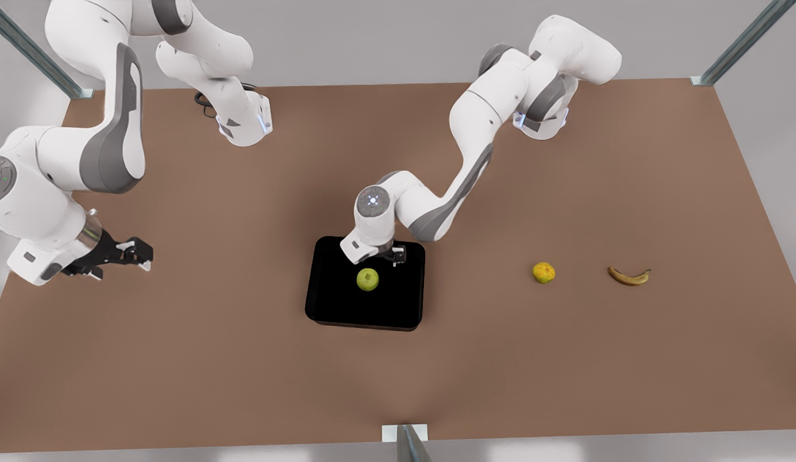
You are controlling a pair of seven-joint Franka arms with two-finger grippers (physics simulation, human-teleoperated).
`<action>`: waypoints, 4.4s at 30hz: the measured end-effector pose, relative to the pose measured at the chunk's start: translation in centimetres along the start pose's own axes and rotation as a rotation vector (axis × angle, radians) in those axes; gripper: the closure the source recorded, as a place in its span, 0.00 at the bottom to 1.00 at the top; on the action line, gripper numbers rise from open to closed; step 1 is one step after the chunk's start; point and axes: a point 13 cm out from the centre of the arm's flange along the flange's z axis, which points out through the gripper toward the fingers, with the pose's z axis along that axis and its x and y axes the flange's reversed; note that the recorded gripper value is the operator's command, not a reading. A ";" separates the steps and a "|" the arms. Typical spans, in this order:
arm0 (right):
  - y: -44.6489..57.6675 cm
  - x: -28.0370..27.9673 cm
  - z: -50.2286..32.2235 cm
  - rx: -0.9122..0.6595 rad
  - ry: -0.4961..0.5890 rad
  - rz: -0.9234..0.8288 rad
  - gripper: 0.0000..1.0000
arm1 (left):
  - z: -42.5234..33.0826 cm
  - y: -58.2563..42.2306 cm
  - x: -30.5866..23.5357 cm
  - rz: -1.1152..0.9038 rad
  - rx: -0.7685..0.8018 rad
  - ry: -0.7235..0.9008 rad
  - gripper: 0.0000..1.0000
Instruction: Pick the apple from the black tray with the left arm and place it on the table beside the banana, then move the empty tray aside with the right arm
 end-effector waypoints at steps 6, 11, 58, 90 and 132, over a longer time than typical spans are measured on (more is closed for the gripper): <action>2.8 0.1 0.4 0.022 0.040 -0.040 0.00 | 4.0 -0.1 -3.1 -0.154 0.015 -0.136 0.00; 2.5 0.4 0.6 0.029 0.053 -0.027 0.00 | 4.6 -1.9 -4.2 -0.228 0.064 -0.225 0.00; 24.1 -1.1 3.1 0.020 0.080 -0.191 0.00 | 4.6 39.2 -3.4 -0.618 -0.078 0.114 0.00; 31.8 1.3 24.9 -0.130 0.047 0.333 0.00 | -22.4 55.6 2.4 -0.170 0.031 0.125 0.00; 32.6 2.1 28.9 -0.144 0.081 0.421 0.85 | -22.3 56.1 2.5 -0.040 0.041 0.128 0.00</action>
